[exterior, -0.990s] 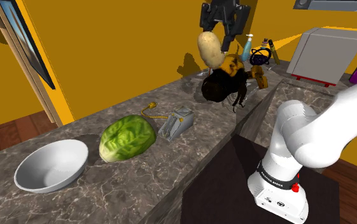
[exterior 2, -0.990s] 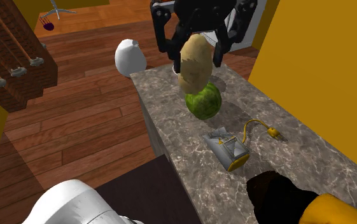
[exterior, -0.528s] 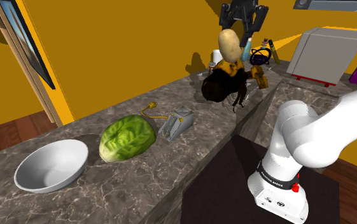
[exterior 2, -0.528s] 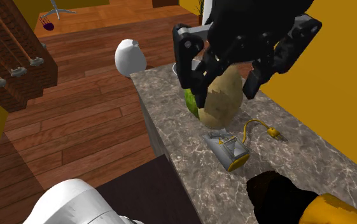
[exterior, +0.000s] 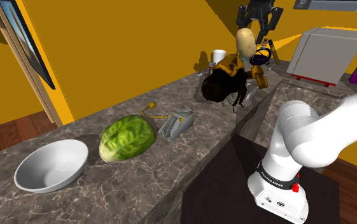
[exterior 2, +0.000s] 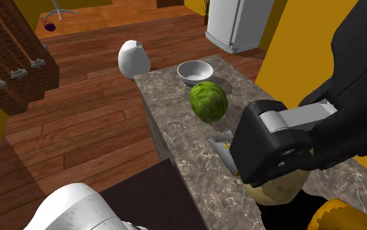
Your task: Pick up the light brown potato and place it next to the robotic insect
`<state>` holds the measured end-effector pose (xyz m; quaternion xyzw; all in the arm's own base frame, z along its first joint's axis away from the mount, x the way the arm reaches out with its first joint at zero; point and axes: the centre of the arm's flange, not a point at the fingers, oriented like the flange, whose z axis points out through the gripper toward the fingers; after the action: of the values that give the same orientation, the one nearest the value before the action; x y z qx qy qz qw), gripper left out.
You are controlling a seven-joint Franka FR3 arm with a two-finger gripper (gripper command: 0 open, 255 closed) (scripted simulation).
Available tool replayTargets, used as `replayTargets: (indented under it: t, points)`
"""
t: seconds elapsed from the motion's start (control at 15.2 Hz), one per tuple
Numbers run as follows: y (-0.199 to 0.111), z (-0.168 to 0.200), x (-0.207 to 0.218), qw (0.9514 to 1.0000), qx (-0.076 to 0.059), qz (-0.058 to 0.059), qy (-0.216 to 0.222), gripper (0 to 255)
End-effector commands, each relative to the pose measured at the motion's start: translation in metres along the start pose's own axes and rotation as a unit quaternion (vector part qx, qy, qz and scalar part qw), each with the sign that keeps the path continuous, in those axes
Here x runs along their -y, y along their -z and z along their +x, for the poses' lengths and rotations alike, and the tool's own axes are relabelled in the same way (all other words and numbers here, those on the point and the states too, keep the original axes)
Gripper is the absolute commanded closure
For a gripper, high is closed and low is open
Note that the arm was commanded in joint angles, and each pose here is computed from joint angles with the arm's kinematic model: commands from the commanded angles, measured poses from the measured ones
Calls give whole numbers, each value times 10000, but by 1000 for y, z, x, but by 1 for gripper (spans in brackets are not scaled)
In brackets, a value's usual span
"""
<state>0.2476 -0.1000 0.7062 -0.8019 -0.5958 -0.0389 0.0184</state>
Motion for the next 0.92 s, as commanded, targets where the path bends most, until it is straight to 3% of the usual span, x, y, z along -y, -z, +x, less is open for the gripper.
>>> replayTargets:
  t: [0.0, 0.86]
  points:
    - [-3, -12, 0, 10000, 2, 2, 5, 255]
    - [-72, -18, 1, 10000, 2, 2, 5, 255]
